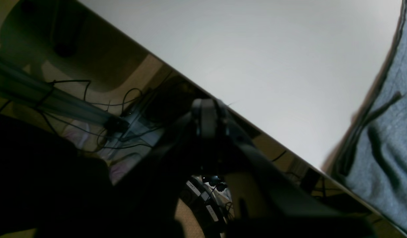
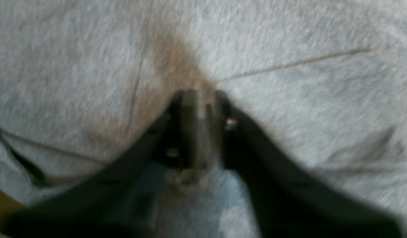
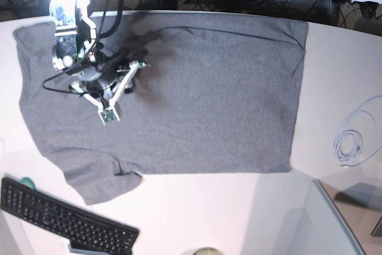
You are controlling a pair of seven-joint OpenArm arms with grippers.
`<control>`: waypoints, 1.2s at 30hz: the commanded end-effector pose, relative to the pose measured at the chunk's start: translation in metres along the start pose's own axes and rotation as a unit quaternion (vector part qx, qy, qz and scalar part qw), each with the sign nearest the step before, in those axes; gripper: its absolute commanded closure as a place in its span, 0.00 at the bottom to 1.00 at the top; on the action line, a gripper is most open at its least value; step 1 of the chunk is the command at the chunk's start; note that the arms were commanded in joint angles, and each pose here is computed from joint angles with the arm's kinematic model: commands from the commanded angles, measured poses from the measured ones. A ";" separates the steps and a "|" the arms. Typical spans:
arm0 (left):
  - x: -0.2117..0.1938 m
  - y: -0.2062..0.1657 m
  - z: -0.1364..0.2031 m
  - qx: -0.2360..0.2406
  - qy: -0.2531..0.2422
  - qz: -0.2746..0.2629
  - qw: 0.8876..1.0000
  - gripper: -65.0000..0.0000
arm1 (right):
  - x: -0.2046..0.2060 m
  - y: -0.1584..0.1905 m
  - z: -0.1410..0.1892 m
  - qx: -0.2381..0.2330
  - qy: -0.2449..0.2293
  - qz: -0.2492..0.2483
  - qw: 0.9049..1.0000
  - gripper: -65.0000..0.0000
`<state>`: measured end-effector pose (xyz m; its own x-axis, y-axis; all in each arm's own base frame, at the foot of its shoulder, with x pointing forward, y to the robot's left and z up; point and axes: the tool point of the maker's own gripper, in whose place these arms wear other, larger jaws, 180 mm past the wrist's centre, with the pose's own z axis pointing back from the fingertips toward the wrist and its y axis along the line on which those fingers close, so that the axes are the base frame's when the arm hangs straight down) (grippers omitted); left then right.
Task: Layout the t-shirt on the table in an organized manner, then fold the t-shirt properly
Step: 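Move the right gripper onto the shirt and smooth the fabric near the sleeve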
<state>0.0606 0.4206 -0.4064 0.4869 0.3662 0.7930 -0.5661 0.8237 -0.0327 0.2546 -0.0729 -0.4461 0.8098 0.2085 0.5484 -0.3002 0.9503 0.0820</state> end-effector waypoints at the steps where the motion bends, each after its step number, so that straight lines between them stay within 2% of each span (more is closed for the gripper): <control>1: 0.014 0.005 0.003 0.000 -0.020 -0.006 1.000 1.00 | 0.012 0.004 0.000 0.002 -0.015 0.001 1.000 0.61; 3: 0.014 0.005 0.002 0.000 -0.020 -0.007 1.000 1.00 | 0.004 0.003 -0.006 -0.008 -0.001 -0.011 1.000 0.50; 9: 0.014 0.005 0.002 0.000 -0.020 -0.007 1.000 1.00 | -0.004 -0.002 -0.019 -0.014 0.021 -0.023 0.999 0.56; 11: 0.013 0.006 0.003 0.001 -0.019 -0.007 1.000 1.00 | -0.005 -0.003 -0.023 -0.014 0.027 -0.024 0.999 0.64; 14: 0.013 0.007 0.004 0.003 -0.019 -0.007 1.000 1.00 | -0.002 -0.006 -0.025 -0.016 0.027 -0.027 0.999 0.91; 16: 0.009 0.009 0.004 0.004 -0.014 -0.004 1.000 1.00 | 0.001 -0.007 -0.025 -0.017 0.023 -0.028 0.999 1.00; 23: -0.011 0.016 0.001 0.012 0.006 0.018 1.000 1.00 | 0.014 -0.007 -0.025 -0.018 0.000 -0.033 0.999 0.99; 29: -0.008 0.015 0.001 0.010 0.003 0.015 1.000 1.00 | 0.022 -0.017 -0.024 -0.044 -0.025 -0.059 0.997 0.99; 36: -0.013 0.000 -0.004 -0.009 0.011 0.010 1.000 1.00 | 0.018 -0.037 -0.021 -0.065 -0.030 -0.100 0.992 0.99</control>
<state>0.0518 0.4099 -0.4326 0.5118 0.4242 0.7471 -0.5757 0.8148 -0.0683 0.2801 -0.1007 -0.4666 0.8402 0.0128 0.5422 -0.0702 0.9939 0.0853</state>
